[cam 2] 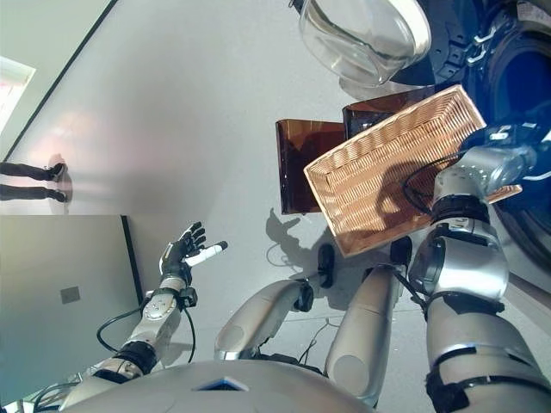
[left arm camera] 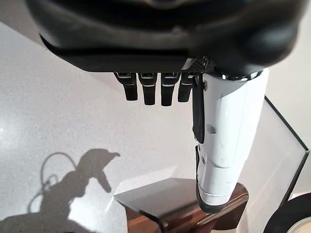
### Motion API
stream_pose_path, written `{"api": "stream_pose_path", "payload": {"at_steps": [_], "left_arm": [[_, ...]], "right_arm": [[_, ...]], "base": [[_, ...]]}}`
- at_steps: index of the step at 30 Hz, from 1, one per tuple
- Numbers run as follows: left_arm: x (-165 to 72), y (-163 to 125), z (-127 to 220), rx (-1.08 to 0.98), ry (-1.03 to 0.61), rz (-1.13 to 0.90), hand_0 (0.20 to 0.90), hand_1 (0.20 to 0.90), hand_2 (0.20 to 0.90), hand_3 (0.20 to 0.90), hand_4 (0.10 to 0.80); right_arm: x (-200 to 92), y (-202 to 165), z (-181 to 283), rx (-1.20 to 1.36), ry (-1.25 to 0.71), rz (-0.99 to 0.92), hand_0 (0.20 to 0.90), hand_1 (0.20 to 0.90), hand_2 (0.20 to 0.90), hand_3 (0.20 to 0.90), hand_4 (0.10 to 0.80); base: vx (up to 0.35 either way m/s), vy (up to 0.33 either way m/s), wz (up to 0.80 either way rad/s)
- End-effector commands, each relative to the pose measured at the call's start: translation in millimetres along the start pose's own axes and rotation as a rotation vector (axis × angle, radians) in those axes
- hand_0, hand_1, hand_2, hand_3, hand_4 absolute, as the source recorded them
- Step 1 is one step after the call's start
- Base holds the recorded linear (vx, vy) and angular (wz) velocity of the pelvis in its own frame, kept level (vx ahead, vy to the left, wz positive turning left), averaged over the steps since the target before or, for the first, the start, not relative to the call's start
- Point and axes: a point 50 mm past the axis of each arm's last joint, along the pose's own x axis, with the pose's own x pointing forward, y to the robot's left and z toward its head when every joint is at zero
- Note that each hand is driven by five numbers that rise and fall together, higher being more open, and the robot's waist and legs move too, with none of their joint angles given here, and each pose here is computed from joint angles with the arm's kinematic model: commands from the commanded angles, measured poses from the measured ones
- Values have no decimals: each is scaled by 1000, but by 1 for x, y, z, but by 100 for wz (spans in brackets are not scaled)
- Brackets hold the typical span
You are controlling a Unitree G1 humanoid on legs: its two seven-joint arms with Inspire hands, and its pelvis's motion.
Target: Pick up the clothes and place them into the washing machine
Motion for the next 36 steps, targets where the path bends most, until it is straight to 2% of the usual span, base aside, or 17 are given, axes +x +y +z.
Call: {"api": "stream_pose_path", "payload": {"at_steps": [1, 6, 10, 11, 15, 19, 20, 27, 36], "left_arm": [[-5, 63, 10, 52, -69, 189, 900, 900, 900, 900, 800], [-6, 77, 12, 59, -69, 220, 900, 900, 900, 900, 800], [-6, 77, 11, 65, -59, 218, 900, 900, 900, 900, 800], [-7, 77, 10, 67, -55, 218, 900, 900, 900, 900, 800], [-6, 75, 8, 61, -46, 211, 900, 900, 900, 900, 800], [-6, 66, 5, 47, -39, 187, 900, 900, 900, 900, 800], [-6, 66, 5, 47, -39, 187, 900, 900, 900, 900, 800], [-7, 64, 2, 53, -26, 181, 900, 900, 900, 900, 800], [-4, 61, 7, 65, -47, 173, 900, 900, 900, 900, 800]], "right_arm": [[5, 67, 61, -57, -260, 298, 200, 200, 200, 200, 300], [2, 100, 103, -70, -406, 403, 200, 200, 200, 200, 300], [9, 100, 115, -108, -432, 368, 200, 200, 200, 200, 300], [12, 96, 115, -134, -426, 345, 900, 900, 900, 900, 800], [19, 82, 97, -176, -339, 326, 900, 900, 900, 900, 800], [13, 47, 46, -178, -177, 269, 900, 900, 900, 900, 800], [13, 47, 46, -178, -177, 269, 900, 900, 900, 900, 800], [-10, -1, -15, -148, 16, 162, 900, 900, 900, 900, 800], [-36, -51, -58, -127, 171, 35, 900, 900, 900, 900, 800]], "base": [[0, 0, 0], [2, -2, 1], [1, 1, 1], [0, 0, 0], [-2, -5, -2], [-8, -22, -7], [-9, -10, -7], [-3, -2, -1], [-2, 1, 4]]}}
